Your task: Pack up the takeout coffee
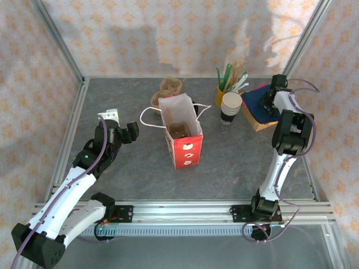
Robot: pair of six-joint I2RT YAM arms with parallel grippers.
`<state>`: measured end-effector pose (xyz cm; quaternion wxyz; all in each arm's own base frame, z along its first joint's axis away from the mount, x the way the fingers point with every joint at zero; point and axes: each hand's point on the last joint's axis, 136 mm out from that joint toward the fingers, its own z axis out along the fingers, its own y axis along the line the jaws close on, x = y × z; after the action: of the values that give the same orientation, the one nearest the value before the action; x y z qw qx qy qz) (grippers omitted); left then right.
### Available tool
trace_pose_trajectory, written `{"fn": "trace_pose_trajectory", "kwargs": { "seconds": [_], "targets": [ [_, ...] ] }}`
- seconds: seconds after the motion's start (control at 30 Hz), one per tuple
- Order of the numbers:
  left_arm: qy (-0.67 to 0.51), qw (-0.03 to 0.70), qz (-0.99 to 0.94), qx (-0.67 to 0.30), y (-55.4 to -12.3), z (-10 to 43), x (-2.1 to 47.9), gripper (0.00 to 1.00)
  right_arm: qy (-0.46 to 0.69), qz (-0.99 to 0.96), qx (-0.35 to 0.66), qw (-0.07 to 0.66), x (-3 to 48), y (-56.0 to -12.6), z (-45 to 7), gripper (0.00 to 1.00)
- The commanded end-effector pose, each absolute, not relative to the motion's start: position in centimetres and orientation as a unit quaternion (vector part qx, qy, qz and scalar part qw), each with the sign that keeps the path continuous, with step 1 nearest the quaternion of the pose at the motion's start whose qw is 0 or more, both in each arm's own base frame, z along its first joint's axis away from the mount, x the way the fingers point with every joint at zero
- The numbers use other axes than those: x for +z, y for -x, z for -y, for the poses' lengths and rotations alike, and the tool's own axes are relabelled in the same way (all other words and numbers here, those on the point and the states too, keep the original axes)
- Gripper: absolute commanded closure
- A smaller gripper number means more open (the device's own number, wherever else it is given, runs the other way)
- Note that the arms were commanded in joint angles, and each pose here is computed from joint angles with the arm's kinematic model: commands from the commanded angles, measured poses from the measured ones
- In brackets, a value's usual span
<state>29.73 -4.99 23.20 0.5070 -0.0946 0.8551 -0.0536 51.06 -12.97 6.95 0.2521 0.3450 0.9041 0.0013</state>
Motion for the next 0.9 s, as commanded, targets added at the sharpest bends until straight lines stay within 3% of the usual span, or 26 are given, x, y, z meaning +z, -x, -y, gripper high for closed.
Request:
{"fn": "trace_pose_trajectory", "kwargs": {
  "seconds": [0.0,0.27,0.6,0.87],
  "targets": [
    [0.097,0.505,-0.856,-0.046,-29.8,4.6,22.9,0.15,-0.341,-0.914,-0.007,0.221,4.9,-50.3,12.6,0.5],
    [0.097,0.504,-0.857,-0.046,-29.8,4.6,22.8,0.16,-0.333,-0.914,0.016,0.232,6.1,-50.8,12.0,0.71],
    [0.096,0.504,-0.857,-0.049,-29.9,4.8,22.8,0.16,-0.319,-0.907,0.044,0.272,9.8,-52.1,11.5,0.83],
    [0.097,0.505,-0.856,-0.048,-29.7,4.7,22.8,0.16,-0.317,-0.902,0.047,0.288,11.7,-52.4,11.5,0.83]
  ]
}}
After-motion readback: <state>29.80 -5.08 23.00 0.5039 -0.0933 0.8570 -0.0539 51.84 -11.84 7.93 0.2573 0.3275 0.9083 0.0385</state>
